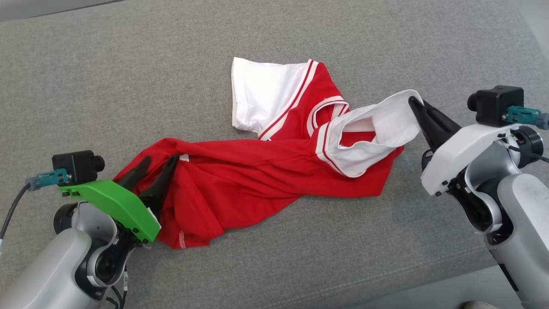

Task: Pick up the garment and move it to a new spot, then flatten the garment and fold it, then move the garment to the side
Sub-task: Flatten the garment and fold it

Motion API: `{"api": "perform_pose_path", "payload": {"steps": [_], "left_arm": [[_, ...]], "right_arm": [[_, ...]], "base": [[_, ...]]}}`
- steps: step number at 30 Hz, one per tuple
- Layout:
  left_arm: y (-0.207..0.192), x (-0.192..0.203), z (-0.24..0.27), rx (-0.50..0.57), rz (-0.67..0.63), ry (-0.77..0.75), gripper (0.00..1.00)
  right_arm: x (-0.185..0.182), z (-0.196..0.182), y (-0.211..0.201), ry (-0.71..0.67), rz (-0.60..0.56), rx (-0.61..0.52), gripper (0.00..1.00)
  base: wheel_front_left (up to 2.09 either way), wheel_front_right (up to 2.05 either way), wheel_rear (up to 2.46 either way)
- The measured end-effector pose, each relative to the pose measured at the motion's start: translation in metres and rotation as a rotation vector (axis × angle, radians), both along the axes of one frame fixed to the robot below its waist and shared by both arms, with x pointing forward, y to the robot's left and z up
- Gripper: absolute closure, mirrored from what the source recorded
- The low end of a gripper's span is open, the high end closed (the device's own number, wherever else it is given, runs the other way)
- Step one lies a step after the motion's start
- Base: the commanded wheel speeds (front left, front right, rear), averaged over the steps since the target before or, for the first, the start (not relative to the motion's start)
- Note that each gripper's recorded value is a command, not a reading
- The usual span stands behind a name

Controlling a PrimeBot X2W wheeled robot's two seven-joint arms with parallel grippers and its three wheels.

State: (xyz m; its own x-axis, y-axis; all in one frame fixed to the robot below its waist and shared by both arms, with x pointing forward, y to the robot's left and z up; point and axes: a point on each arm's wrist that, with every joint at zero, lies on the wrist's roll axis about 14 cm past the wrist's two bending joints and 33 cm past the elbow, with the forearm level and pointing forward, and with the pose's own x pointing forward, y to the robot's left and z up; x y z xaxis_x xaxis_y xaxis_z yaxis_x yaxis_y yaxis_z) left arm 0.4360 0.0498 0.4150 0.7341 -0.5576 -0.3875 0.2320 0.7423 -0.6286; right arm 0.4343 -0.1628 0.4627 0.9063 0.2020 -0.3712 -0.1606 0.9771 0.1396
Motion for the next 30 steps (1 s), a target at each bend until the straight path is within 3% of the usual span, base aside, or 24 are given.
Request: {"api": "perform_pose_path", "payload": {"steps": [6,14,22,30], "left_arm": [[0.013,0.000,-0.010,0.023,0.038,0.031,0.00],[0.016,0.007,0.010,0.013,0.054,-0.058,0.00],[0.017,-0.012,0.010,0.050,0.013,-0.075,0.00],[0.021,-0.032,-0.006,0.047,0.016,0.008,0.00]], "right_arm": [[0.001,-0.001,0.000,0.000,0.004,-0.004,1.00],[-0.001,-0.003,-0.003,0.004,-0.008,-0.001,1.00],[-0.007,-0.006,-0.003,0.018,-0.011,-0.001,1.00],[-0.008,-0.004,0.002,0.024,0.004,0.004,1.00]], "base": [[0.00,0.00,0.00],[0.00,0.00,0.00],[0.00,0.00,0.00],[0.00,0.00,0.00]]}}
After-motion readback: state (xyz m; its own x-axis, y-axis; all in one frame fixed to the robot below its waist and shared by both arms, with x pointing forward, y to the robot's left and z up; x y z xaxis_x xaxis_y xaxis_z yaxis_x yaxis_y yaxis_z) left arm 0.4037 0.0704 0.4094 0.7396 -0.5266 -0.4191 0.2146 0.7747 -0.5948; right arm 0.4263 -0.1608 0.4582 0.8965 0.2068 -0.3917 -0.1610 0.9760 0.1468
